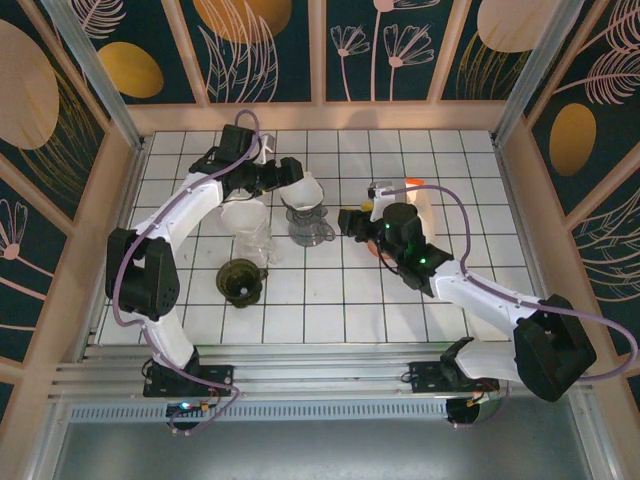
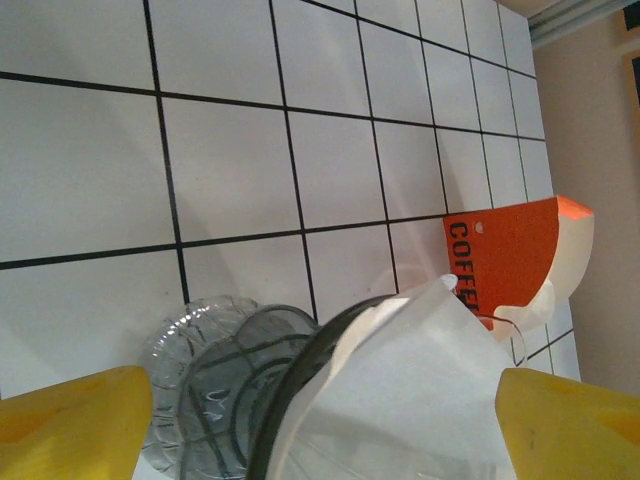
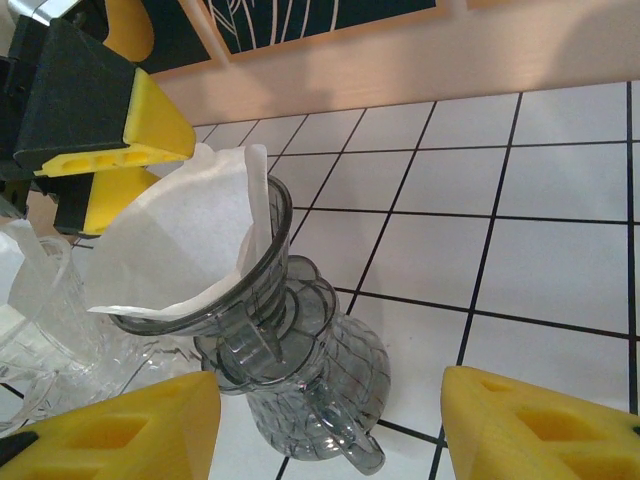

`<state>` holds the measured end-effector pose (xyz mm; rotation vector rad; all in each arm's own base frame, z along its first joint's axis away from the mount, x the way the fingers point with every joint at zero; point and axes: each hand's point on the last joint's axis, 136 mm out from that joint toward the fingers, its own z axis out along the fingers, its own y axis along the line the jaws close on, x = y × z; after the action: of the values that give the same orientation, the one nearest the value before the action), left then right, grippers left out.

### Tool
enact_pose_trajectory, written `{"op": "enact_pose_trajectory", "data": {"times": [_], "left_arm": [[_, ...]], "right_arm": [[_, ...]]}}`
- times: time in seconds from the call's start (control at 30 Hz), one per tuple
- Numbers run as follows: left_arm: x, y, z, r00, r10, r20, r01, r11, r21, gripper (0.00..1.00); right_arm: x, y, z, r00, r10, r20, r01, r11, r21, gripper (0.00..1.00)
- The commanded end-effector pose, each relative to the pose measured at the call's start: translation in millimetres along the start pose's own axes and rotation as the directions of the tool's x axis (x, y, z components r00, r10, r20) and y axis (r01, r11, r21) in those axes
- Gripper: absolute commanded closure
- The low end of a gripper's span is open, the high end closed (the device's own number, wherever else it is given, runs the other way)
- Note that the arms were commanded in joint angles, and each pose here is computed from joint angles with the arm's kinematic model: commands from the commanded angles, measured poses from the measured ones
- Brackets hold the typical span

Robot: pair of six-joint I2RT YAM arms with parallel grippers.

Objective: Place the coffee filter in the dripper

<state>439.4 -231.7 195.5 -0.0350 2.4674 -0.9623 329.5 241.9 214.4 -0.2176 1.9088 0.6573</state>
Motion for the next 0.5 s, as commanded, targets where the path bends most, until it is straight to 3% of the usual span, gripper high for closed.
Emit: {"op": "enact_pose_trajectory", "data": {"times": [0.0,0.47], "left_arm": [[0.2,-9.3,3.3,1.0,0.013,-0.012,-0.012,0.999,0.031,0.11],[9.2,-25.1,9.4,0.999,0.019,-0.042,-0.015,0.997,0.078,0.11]], "right_arm": [[-11.3,-4.0,-5.1,0.999,0.014,0.052,-0.014,1.0,0.009,0.39],[-9.3,-6.1,-4.1,0.999,0.021,0.05,-0.021,1.0,0.011,0.39]]}}
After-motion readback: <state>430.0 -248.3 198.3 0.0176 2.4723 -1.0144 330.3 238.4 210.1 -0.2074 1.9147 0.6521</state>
